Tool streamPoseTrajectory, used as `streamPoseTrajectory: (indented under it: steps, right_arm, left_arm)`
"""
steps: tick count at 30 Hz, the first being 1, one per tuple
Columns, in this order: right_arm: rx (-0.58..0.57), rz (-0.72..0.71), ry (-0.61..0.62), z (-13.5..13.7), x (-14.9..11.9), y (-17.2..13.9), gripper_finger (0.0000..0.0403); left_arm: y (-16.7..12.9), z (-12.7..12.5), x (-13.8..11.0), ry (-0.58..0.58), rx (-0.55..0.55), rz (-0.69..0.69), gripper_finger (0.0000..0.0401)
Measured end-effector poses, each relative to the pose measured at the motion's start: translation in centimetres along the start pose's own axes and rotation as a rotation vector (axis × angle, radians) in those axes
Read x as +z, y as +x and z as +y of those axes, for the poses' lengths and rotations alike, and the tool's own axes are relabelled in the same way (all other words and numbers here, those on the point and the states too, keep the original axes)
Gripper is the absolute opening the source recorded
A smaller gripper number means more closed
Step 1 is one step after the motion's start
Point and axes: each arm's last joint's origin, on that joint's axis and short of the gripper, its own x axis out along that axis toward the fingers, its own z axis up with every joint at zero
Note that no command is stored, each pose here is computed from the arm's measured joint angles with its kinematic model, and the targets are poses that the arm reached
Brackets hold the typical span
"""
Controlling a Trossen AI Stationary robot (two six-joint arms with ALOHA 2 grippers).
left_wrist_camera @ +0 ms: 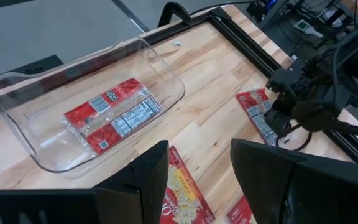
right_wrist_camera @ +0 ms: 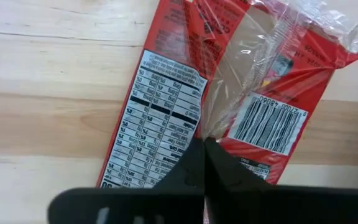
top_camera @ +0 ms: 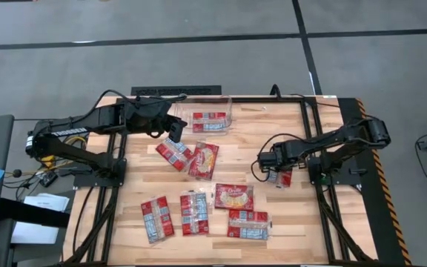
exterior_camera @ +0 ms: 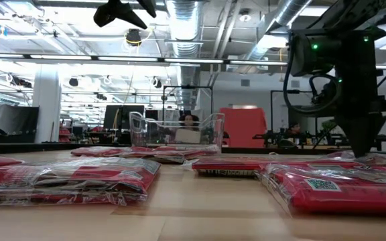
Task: Sort popcorn bags into baskets
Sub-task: Put the red popcorn pack into the transparent bin
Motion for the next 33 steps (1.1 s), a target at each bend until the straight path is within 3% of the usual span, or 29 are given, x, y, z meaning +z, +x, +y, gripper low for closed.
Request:
streamPoseTrajectory:
  steps: [6,16,27,33]
  right_arm:
    - [0.061,-0.019,0.013,-0.3,0.2,-1.3,0.0006]
    - [0.237,-0.113,-0.029,1.8,1.4,-5.8,0.0005]
    - [0.49,-0.316,-0.152,5.1,5.2,-14.3,0.0005]
    - [0.575,-0.462,-0.285,6.6,8.3,-18.6,0.0005]
  left_arm:
    - [0.0,0.0,0.0,0.0,-0.003,0.004,0.0163]
    - [0.0,0.0,0.0,0.001,-0.003,0.005,0.0163]
    - [0.0,0.0,-0.1,0.019,-0.02,0.026,0.0163]
    - [0.0,-0.1,-0.2,0.031,-0.044,0.043,0.0163]
